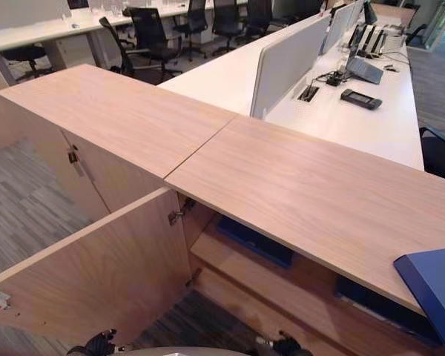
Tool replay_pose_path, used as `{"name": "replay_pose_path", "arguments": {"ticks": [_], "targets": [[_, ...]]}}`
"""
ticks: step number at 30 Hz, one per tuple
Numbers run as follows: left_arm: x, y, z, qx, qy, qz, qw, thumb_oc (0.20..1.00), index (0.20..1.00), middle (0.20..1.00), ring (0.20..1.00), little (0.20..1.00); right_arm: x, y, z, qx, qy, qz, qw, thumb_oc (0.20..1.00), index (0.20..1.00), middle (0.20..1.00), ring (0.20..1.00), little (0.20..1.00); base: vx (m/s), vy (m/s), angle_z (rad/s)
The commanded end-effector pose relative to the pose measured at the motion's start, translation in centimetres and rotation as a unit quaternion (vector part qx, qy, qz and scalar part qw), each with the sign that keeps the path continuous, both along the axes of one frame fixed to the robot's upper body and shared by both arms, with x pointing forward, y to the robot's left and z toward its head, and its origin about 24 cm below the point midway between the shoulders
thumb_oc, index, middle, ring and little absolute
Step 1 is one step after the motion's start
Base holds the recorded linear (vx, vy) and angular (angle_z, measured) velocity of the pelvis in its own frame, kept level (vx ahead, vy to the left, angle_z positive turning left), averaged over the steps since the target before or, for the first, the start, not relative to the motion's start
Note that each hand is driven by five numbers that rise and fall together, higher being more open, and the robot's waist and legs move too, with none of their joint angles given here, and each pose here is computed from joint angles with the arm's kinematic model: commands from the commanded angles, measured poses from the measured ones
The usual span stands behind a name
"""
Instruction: Put the empty folder in the office cabinet
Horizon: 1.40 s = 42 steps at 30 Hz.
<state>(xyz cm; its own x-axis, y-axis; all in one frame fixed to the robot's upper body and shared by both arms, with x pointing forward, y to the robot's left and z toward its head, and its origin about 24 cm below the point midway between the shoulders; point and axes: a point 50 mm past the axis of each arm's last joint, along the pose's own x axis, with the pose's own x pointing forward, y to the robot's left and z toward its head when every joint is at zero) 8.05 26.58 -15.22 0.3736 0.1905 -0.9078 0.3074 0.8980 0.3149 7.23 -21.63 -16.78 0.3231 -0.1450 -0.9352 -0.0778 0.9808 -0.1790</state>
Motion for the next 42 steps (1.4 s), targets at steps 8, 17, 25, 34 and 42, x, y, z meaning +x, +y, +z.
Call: {"name": "replay_pose_path", "arguments": {"ticks": [8,17,25,34,42], "targets": [[3.9,-1.8,0.4,-0.015,-0.047,-0.023,0.999,1.0,1.0,1.0,1.0,1.0,4.7,-2.2,1.5,-0.04,-0.049,0.001,0.998,1.0,1.0,1.0,1.0,1.0,-0.13,0.004,-0.31],[3.0,-1.3,0.3,-0.019,-0.038,0.0,0.999,1.0,1.0,1.0,1.0,1.0,4.3,-2.6,1.4,-0.046,-0.046,-0.022,0.998,1.0,1.0,1.0,1.0,1.0,-0.19,-0.034,-0.69],[2.4,-2.2,-0.2,-0.023,-0.025,-0.002,0.999,1.0,1.0,1.0,1.0,1.0,4.4,-3.2,1.6,-0.058,-0.049,0.003,0.997,1.0,1.0,1.0,1.0,1.0,-0.09,-0.229,-0.64],[3.6,-3.9,-0.2,-0.044,-0.046,0.003,0.998,1.0,1.0,1.0,1.0,1.0,5.8,-4.5,2.5,-0.082,-0.071,0.023,0.994,1.0,1.0,1.0,1.0,1.0,-0.09,-0.159,-0.2],[2.9,-4.5,-0.5,-0.051,-0.037,-0.009,0.998,1.0,1.0,1.0,1.0,1.0,6.5,-5.1,3.1,-0.092,-0.083,0.041,0.991,1.0,1.0,1.0,1.0,1.0,-0.03,-0.046,-0.36]]}}
